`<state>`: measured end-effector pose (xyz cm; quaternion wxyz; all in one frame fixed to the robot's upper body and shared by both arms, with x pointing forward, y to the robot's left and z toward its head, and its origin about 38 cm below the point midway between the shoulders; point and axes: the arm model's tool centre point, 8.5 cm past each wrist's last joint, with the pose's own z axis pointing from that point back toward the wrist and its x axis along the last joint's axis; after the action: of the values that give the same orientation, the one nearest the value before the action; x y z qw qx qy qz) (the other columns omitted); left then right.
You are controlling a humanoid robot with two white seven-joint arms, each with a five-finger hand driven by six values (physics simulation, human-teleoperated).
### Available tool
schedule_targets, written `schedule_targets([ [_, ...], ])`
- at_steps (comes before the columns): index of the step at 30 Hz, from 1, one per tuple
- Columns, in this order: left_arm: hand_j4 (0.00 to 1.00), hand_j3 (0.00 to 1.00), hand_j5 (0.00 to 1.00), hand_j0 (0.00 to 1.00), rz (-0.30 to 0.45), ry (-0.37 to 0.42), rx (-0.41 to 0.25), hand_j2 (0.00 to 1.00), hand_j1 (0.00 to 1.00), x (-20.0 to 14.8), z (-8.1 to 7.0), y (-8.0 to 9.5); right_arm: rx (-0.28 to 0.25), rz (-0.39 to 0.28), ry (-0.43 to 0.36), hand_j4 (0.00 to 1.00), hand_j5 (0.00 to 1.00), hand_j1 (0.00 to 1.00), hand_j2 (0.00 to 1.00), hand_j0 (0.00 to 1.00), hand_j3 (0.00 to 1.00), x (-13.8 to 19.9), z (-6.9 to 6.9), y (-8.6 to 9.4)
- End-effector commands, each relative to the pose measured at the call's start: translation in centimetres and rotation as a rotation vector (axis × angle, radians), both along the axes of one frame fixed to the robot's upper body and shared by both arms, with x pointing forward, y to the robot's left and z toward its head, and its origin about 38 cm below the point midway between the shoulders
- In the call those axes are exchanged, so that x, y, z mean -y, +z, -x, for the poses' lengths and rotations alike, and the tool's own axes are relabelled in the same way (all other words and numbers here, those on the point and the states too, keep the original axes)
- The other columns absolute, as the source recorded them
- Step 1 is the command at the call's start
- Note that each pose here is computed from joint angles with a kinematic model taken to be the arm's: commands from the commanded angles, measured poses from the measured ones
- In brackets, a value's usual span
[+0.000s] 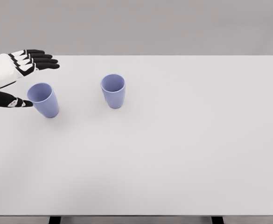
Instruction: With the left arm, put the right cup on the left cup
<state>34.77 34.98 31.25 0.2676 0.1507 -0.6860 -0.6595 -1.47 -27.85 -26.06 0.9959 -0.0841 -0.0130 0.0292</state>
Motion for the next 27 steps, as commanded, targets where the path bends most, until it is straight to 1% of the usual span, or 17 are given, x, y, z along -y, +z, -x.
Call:
schedule_targets([
  [1, 1.0, 1.0, 1.0, 1.0, 0.004, 0.004, 0.002, 1.0, 1.0, -0.1, 0.0, 0.2, 0.0, 0.0, 0.0, 1.0, 1.0, 1.0, 1.0, 1.0, 1.0, 0.0, 0.0, 0.0],
  [7, 1.0, 1.0, 1.0, 1.0, 0.003, -0.002, -0.007, 1.0, 1.0, 0.1, 0.0, -0.1, 0.0, 0.0, 0.0, 1.0, 1.0, 1.0, 1.0, 1.0, 1.0, 0.0, 0.0, 0.0],
  [10, 1.0, 1.0, 1.0, 1.0, 0.023, -0.003, 0.014, 1.0, 1.0, 0.0, -0.1, 0.7, 0.001, 0.0, 0.0, 1.0, 1.0, 1.0, 1.0, 1.0, 1.0, 0.0, 0.0, 0.0],
  [12, 1.0, 1.0, 1.0, 1.0, 0.031, -0.005, 0.039, 1.0, 1.0, 0.1, -0.2, 1.4, 0.0, 0.0, 0.0, 1.0, 1.0, 1.0, 1.0, 1.0, 1.0, 0.0, 0.0, 0.0],
  [14, 1.0, 1.0, 1.0, 1.0, 0.033, -0.012, 0.026, 1.0, 1.0, 0.3, -0.2, 1.1, 0.0, 0.0, 0.0, 1.0, 1.0, 1.0, 1.0, 1.0, 1.0, 0.0, 0.0, 0.0],
  [16, 1.0, 1.0, 1.0, 1.0, 0.024, -0.025, 0.011, 1.0, 1.0, 0.5, -0.2, 1.1, 0.0, 0.0, 0.0, 1.0, 1.0, 1.0, 1.0, 1.0, 1.0, 0.0, 0.0, 0.0],
  [17, 1.0, 1.0, 1.0, 1.0, 0.023, -0.034, 0.007, 1.0, 1.0, 0.6, -0.2, 1.3, 0.0, 0.0, 0.0, 1.0, 1.0, 1.0, 1.0, 1.0, 1.0, 0.0, 0.0, 0.0],
  [19, 1.0, 1.0, 1.0, 1.0, 0.032, -0.076, -0.049, 1.0, 1.0, 1.2, -0.1, 0.5, 0.001, 0.0, 0.0, 1.0, 1.0, 1.0, 1.0, 1.0, 1.0, 0.0, -0.1, 0.0],
  [20, 1.0, 1.0, 1.0, 1.0, 0.02, -0.092, -0.049, 1.0, 1.0, 1.7, -0.3, 0.8, 0.0, 0.0, 0.0, 1.0, 1.0, 1.0, 1.0, 1.0, 1.0, 0.0, 0.0, 0.0],
  [21, 1.0, 1.0, 1.0, 1.0, 0.02, -0.129, -0.045, 1.0, 1.0, 2.8, -0.7, 1.3, 0.0, 0.0, 0.0, 1.0, 1.0, 1.0, 1.0, 1.0, 1.0, 0.0, 0.0, 0.0],
  [22, 1.0, 1.0, 1.0, 1.0, 0.043, -0.161, -0.055, 1.0, 1.0, 3.4, -0.8, 1.6, 0.0, 0.0, 0.0, 1.0, 1.0, 1.0, 1.0, 1.0, 1.0, 0.0, 0.0, 0.0],
  [23, 1.0, 1.0, 1.0, 1.0, 0.08, -0.169, -0.088, 1.0, 1.0, 3.9, -1.1, 1.7, 0.0, 0.0, 0.0, 1.0, 1.0, 1.0, 1.0, 1.0, 1.0, 0.0, 0.0, 0.0],
  [24, 1.0, 1.0, 1.0, 1.0, 0.111, -0.133, -0.136, 1.0, 1.0, 3.9, -1.6, 1.7, 0.0, 0.0, 0.0, 1.0, 1.0, 1.0, 1.0, 1.0, 1.0, 0.0, 0.0, 0.0],
  [25, 1.0, 1.0, 1.0, 1.0, 0.128, -0.124, -0.168, 1.0, 1.0, 4.0, -1.8, 1.5, 0.0, 0.0, 0.0, 1.0, 1.0, 1.0, 1.0, 1.0, 1.0, 0.0, 0.0, 0.0],
  [26, 1.0, 1.0, 1.0, 1.0, 0.174, -0.119, -0.275, 1.0, 1.0, 5.1, -2.4, 0.5, 0.0, 0.0, 0.0, 1.0, 1.0, 1.0, 1.0, 1.0, 1.0, 0.0, 0.0, 0.0],
  [27, 1.0, 1.0, 1.0, 1.0, 0.184, -0.106, -0.341, 1.0, 1.0, 5.8, -2.9, 0.0, 0.0, 0.0, 0.0, 1.0, 1.0, 1.0, 1.0, 1.0, 1.0, 0.0, 0.0, 0.0],
])
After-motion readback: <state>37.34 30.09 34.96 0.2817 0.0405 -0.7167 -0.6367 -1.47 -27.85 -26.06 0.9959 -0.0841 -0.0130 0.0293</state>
